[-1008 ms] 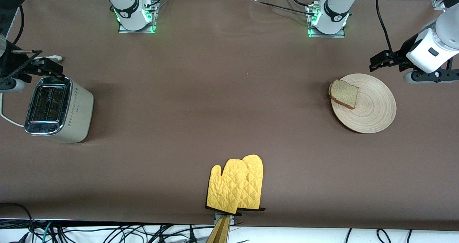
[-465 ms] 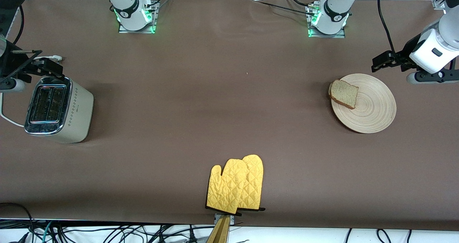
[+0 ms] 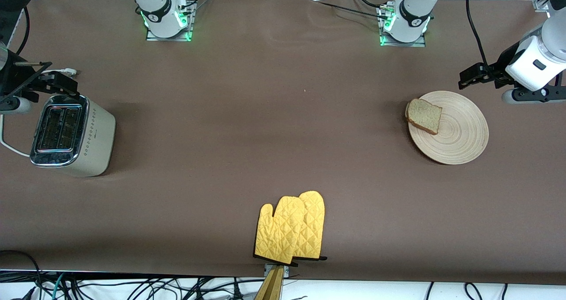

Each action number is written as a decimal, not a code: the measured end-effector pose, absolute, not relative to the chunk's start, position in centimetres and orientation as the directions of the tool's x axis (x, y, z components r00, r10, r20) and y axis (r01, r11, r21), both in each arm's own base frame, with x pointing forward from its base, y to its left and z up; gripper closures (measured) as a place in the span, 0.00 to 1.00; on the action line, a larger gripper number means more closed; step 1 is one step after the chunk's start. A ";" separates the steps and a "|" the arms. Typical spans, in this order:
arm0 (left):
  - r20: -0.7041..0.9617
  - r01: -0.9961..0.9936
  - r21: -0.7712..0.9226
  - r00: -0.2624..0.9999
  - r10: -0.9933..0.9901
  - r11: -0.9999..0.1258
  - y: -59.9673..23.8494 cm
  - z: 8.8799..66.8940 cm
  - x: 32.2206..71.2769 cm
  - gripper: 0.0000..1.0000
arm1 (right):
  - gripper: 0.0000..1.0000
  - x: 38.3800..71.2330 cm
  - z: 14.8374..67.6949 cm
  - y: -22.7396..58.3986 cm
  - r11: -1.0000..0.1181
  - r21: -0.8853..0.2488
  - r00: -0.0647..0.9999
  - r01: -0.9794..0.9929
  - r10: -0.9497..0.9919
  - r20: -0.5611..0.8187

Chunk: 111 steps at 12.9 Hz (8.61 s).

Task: Move plate and put bread in toaster

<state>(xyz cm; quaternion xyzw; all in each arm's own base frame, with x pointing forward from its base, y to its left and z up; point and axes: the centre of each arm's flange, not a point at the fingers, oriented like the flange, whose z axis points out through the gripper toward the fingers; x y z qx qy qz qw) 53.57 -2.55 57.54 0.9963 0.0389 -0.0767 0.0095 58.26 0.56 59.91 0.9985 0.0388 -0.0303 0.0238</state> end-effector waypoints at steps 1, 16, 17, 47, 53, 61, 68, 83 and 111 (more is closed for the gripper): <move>-0.154 0.079 0.013 0.985 0.076 -0.997 -2.5 57.5 53.6 0.00 | 0.00 58.3 59.9 0.6 -0.996 0.045 0.995 0.079 0.076 -0.062; -0.155 0.080 0.013 0.985 0.077 -0.997 -2.5 57.5 53.6 0.00 | 0.00 58.3 59.9 0.6 -0.996 0.045 0.995 0.079 0.076 -0.062; -0.155 0.081 0.013 0.985 0.078 -0.997 -2.5 57.5 53.6 0.00 | 0.00 58.3 59.9 0.6 -0.996 0.045 0.995 0.079 0.076 -0.062; -0.236 0.039 0.310 0.971 -0.038 -0.950 31.0 34.9 60.5 0.00 | 0.00 58.3 59.9 0.5 -0.996 0.045 0.995 0.078 0.075 -0.062; -0.269 0.049 0.437 0.960 -0.079 -0.898 36.1 25.8 58.1 0.00 | 0.00 58.3 59.9 0.3 -0.996 0.045 0.995 0.075 0.072 -0.064; -0.250 0.012 0.589 0.954 -0.168 -0.808 35.9 19.2 56.6 0.00 | 0.00 58.3 59.9 0.2 -0.996 0.046 0.995 0.072 0.069 -0.065; -0.234 0.039 0.739 0.951 -0.201 -0.672 35.5 15.5 54.1 0.00 | 0.00 58.3 59.9 0.5 -0.996 0.045 0.995 0.077 0.074 -0.064; -0.190 0.014 0.822 0.949 -0.252 -0.569 33.1 12.0 52.8 0.37 | 0.00 58.3 59.9 0.1 -0.996 0.046 0.996 0.070 0.067 -0.065; -0.086 -0.013 0.954 0.945 -0.315 -0.301 16.2 13.8 61.0 0.91 | 0.00 58.3 59.8 0.0 -0.997 0.046 0.996 0.069 0.066 -0.066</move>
